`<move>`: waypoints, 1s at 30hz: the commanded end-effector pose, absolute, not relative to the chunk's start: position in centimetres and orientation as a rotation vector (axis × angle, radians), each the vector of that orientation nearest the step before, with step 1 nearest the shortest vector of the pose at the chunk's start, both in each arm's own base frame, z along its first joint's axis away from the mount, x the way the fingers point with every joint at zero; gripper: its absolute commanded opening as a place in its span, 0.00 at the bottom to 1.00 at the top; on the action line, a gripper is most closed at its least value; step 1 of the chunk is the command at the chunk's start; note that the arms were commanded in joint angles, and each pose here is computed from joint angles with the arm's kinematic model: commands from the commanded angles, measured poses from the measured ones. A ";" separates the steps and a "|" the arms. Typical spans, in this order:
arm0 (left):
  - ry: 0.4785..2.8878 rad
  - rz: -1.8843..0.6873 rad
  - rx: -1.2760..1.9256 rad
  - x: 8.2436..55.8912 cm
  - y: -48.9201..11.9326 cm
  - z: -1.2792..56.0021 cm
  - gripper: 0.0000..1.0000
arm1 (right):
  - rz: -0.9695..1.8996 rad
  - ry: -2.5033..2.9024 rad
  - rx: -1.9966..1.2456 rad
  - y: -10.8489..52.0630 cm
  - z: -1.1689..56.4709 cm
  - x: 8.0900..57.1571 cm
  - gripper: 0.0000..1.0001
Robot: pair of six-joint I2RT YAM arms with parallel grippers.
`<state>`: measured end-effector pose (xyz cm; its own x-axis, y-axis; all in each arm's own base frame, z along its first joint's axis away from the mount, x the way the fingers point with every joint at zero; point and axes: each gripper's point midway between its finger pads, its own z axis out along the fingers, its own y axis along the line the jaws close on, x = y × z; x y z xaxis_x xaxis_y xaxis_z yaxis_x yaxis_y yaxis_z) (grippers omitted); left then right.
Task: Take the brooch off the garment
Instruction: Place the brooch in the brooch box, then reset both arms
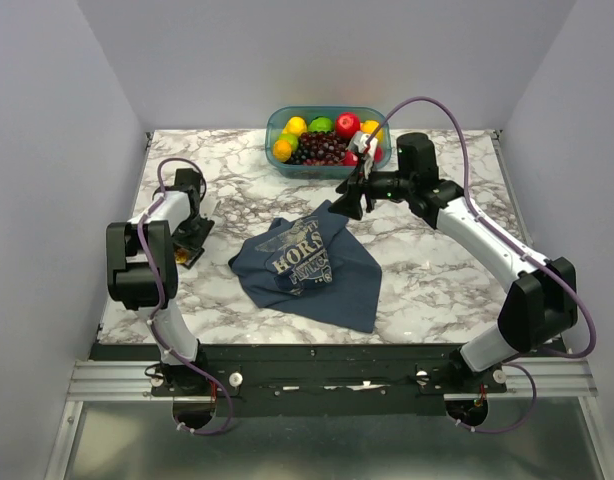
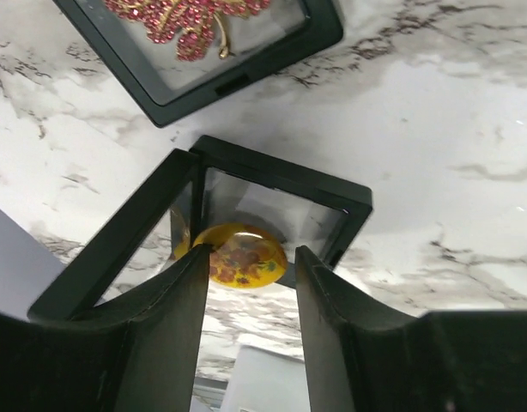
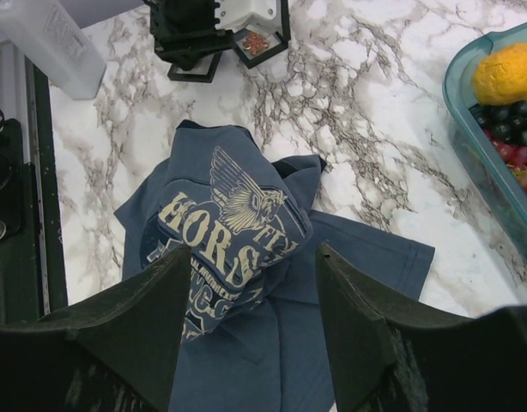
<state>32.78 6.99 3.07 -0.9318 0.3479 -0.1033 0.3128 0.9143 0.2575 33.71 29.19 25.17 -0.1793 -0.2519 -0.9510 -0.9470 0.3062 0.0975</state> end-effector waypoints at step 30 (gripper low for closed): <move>2.283 -0.318 0.631 40.1 -6.7 18.6 0.99 | 0.405 1.832 -0.386 21.4 31.0 44.5 0.95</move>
